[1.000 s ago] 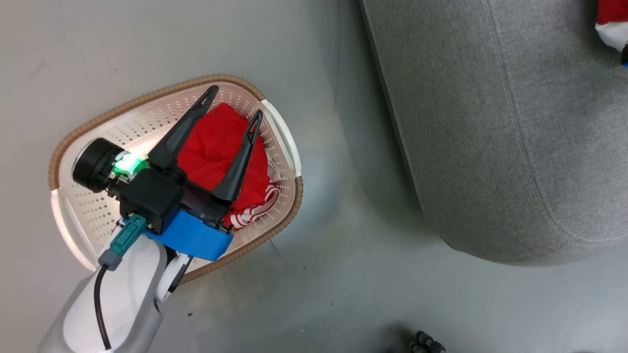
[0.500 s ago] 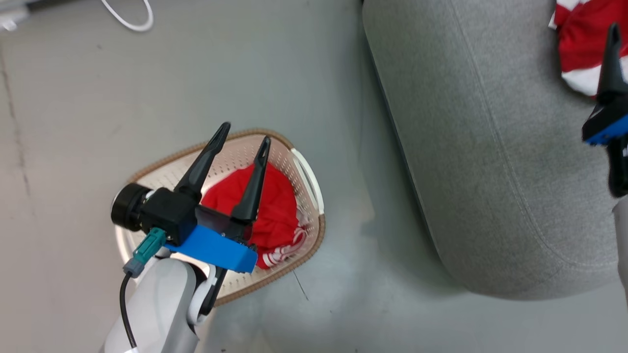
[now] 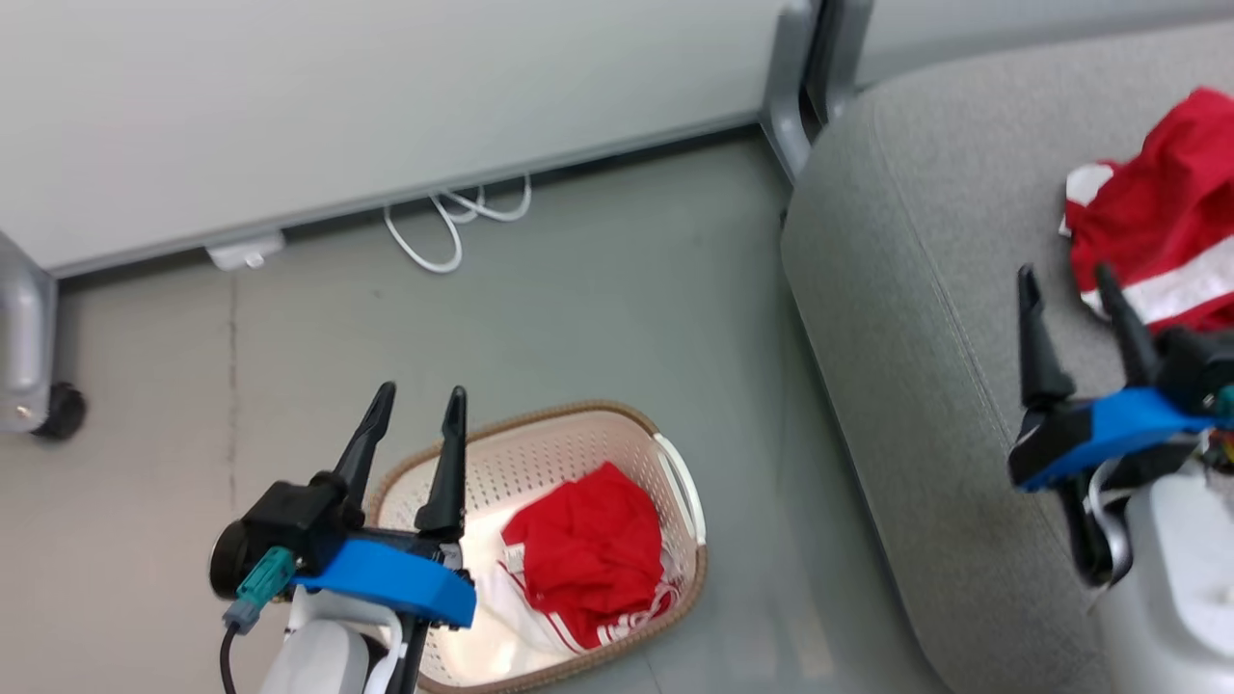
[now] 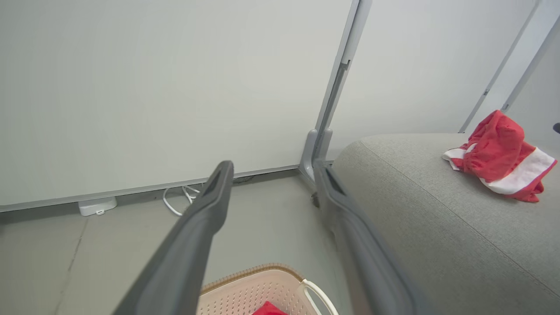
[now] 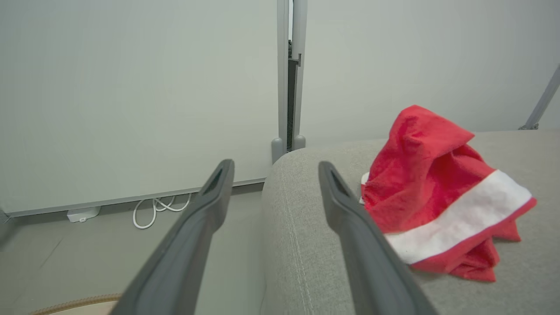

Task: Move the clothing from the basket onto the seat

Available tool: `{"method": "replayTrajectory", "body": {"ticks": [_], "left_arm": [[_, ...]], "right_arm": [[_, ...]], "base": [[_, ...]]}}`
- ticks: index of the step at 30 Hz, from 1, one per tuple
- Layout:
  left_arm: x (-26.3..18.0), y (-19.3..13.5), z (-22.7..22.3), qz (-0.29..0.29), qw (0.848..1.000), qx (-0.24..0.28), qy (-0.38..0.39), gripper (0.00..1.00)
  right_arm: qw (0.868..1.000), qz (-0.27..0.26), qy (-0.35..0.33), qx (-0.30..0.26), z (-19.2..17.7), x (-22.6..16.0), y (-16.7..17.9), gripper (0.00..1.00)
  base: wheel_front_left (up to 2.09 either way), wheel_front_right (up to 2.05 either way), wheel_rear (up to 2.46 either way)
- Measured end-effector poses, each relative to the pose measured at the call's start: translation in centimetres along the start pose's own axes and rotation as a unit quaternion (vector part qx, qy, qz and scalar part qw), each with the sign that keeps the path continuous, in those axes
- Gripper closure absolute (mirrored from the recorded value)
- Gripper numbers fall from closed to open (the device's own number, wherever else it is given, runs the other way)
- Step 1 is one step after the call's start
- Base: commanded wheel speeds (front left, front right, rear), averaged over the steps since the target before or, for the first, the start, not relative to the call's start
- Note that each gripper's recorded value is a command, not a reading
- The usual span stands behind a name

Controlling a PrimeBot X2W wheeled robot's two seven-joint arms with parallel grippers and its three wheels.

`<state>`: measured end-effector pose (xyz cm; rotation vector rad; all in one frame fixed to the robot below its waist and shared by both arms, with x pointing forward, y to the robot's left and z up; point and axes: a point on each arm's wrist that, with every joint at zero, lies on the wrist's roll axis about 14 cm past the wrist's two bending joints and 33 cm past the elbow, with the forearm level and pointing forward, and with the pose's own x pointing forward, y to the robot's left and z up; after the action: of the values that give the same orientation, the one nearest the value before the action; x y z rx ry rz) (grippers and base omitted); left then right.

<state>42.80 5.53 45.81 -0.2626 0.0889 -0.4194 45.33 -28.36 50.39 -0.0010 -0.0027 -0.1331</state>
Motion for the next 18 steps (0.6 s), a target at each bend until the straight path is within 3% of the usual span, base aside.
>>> {"method": "replayTrajectory", "body": {"ticks": [10,18], "left_arm": [[-5.1,4.0,3.4,0.09,0.995,0.025,-0.04,0.0],[-8.7,6.7,4.1,0.143,0.988,0.035,-0.05,0.0]], "right_arm": [[0.996,0.078,-0.022,0.023,1.2,-4.4,6.7,0.0],[0.992,0.113,-0.017,0.045,0.8,-6.8,10.0,0.0]], "base": [[0.0,0.0,0.0],[0.0,0.0,0.0]]}}
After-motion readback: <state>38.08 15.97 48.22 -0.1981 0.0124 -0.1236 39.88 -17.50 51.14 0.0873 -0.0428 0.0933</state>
